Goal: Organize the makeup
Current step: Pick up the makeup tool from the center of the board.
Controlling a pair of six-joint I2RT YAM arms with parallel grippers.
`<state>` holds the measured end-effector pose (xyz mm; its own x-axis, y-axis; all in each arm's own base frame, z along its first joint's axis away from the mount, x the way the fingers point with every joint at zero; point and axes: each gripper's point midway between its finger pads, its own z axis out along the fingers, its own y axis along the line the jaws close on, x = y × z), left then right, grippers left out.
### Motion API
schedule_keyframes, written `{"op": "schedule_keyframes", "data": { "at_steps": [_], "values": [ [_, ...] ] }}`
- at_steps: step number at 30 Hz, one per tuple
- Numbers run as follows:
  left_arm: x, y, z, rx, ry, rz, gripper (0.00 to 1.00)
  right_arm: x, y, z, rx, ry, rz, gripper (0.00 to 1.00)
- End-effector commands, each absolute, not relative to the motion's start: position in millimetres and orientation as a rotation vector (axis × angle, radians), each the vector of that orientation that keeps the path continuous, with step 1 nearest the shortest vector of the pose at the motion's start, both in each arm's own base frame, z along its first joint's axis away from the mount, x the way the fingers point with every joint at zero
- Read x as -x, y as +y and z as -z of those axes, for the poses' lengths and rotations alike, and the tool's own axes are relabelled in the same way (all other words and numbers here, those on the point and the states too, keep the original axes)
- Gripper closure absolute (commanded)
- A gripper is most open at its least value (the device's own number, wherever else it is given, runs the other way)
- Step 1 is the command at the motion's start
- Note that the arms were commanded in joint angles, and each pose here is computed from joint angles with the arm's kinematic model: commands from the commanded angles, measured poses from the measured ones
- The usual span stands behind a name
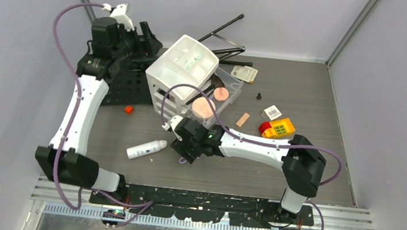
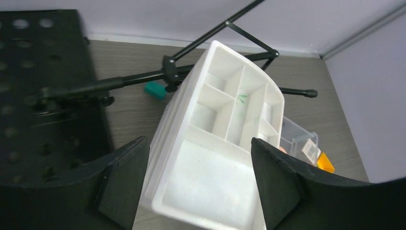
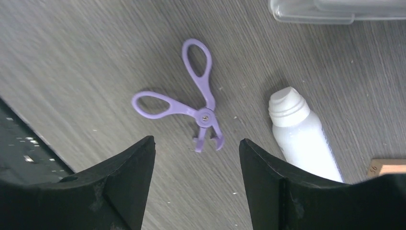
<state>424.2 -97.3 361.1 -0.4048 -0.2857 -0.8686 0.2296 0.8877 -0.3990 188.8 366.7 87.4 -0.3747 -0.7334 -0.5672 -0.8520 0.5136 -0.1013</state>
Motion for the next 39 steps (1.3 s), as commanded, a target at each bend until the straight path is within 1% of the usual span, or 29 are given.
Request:
{"op": "schedule_keyframes", "data": {
  "at_steps": [1, 8, 14, 25, 28, 33, 39],
  "values": [
    [-399, -60, -374, 0.160, 1.858, 0.360, 0.19, -206, 365, -92, 1.320, 2.151, -0.159, 0.30],
    [-371, -52, -368, 0.141, 1.874, 0.303, 0.17, -210, 359, -78, 1.408, 2.138, -0.074, 0.30],
    [-368, -48, -371, 0.133, 1.859, 0.277, 0.15, -210, 360, -68, 1.487, 2.128, -0.047, 0.30],
    [-363, -41, -376, 0.143, 1.835, 0.236, 0.14, -209, 364, -41, 1.588, 2.158, -0.006, 0.38],
    [-363, -40, -377, 0.144, 1.827, 0.233, 0.14, -208, 362, -36, 1.601, 2.167, 0.004, 0.42],
    [-362, -40, -379, 0.145, 1.819, 0.234, 0.13, -206, 360, -25, 1.617, 2.195, 0.014, 0.52],
    [-359, -40, -383, 0.142, 1.799, 0.236, 0.13, -202, 360, -22, 1.608, 2.218, 0.000, 0.59]
  ]
}}
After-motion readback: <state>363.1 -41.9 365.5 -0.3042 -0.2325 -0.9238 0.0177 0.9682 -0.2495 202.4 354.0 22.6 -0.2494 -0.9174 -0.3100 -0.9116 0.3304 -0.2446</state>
